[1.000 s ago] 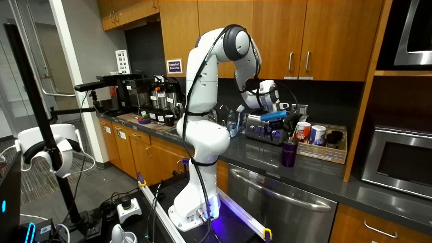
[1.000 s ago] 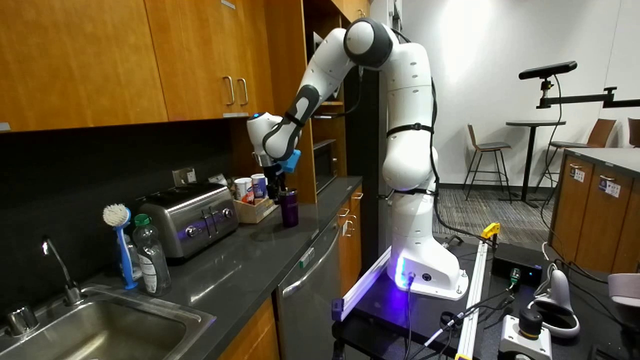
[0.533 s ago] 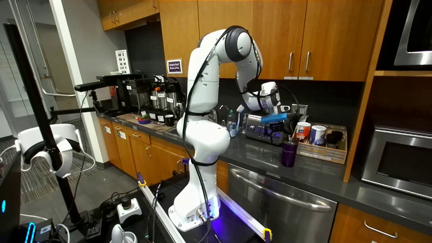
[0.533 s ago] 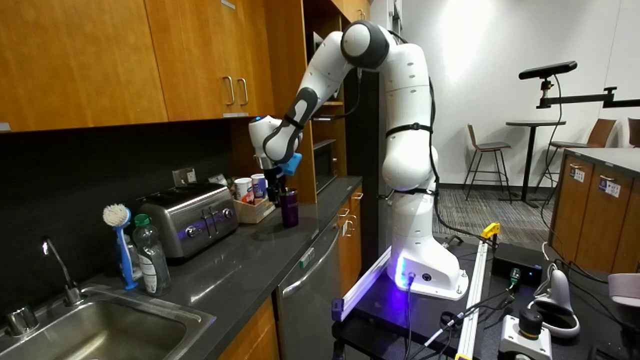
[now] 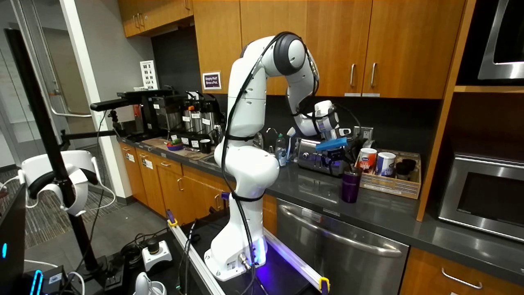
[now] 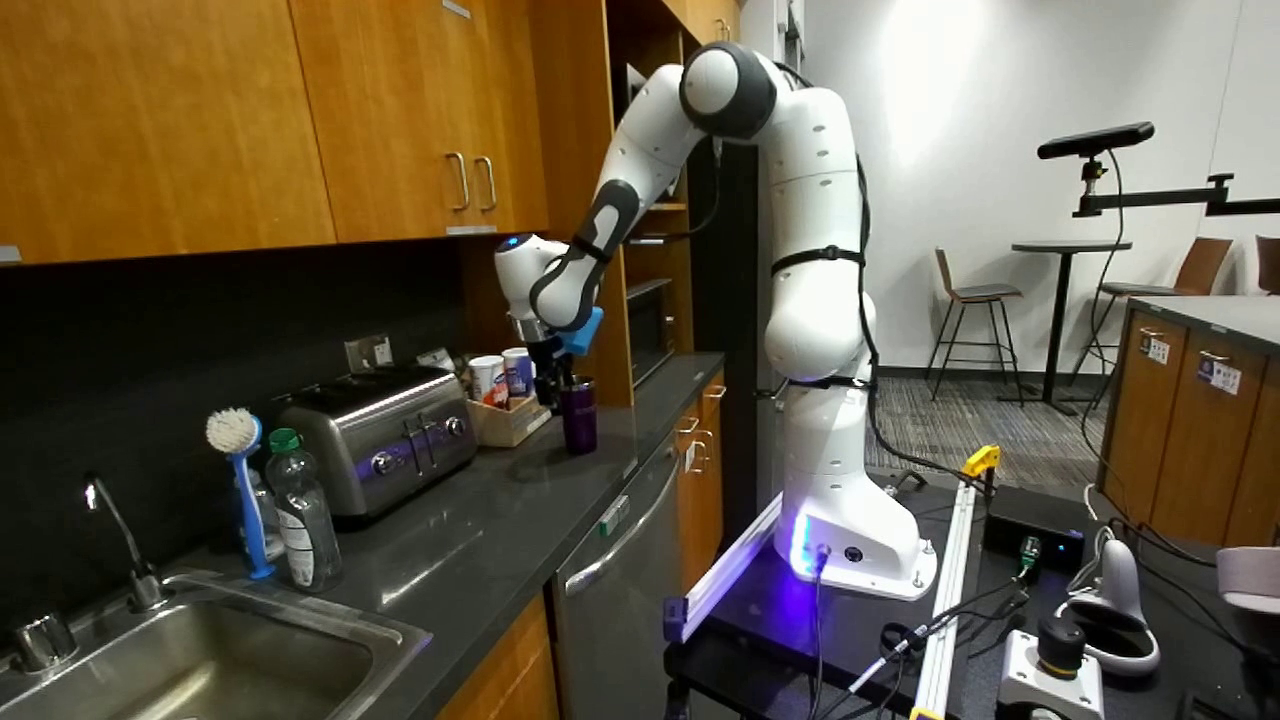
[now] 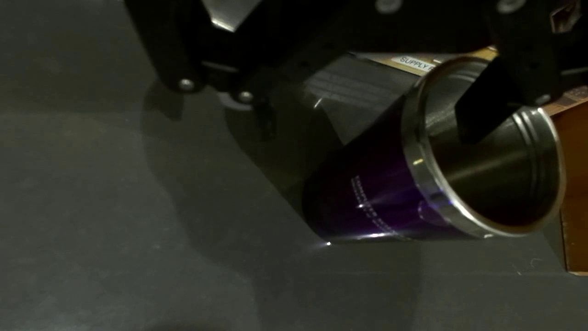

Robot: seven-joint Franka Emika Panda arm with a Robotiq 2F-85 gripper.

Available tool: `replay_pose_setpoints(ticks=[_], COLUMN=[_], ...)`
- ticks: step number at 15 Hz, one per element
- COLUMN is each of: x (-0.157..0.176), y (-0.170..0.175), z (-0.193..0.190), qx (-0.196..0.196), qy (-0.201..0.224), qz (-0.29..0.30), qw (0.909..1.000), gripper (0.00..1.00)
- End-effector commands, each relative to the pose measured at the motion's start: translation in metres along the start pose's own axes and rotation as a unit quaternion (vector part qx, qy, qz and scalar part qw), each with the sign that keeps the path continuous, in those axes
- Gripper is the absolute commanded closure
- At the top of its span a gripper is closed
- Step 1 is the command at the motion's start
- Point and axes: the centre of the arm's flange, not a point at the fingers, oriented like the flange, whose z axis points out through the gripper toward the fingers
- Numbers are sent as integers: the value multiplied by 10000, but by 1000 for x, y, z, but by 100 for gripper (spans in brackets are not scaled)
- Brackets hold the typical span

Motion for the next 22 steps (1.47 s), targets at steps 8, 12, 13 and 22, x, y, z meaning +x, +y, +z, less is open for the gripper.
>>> replay_pose_setpoints(ticks=[8, 12, 13, 22], x=[-6, -5, -5, -7], y=[-26, -29, -29, -35], z=[-22, -28, -29, -17], qx=[614, 1085, 1192, 1431], qy=[-332, -116, -87, -199], qz=[-1639, -2646, -2904, -3551], qw=[9840, 9582, 9494, 9236], gripper=[0, 0, 0, 0])
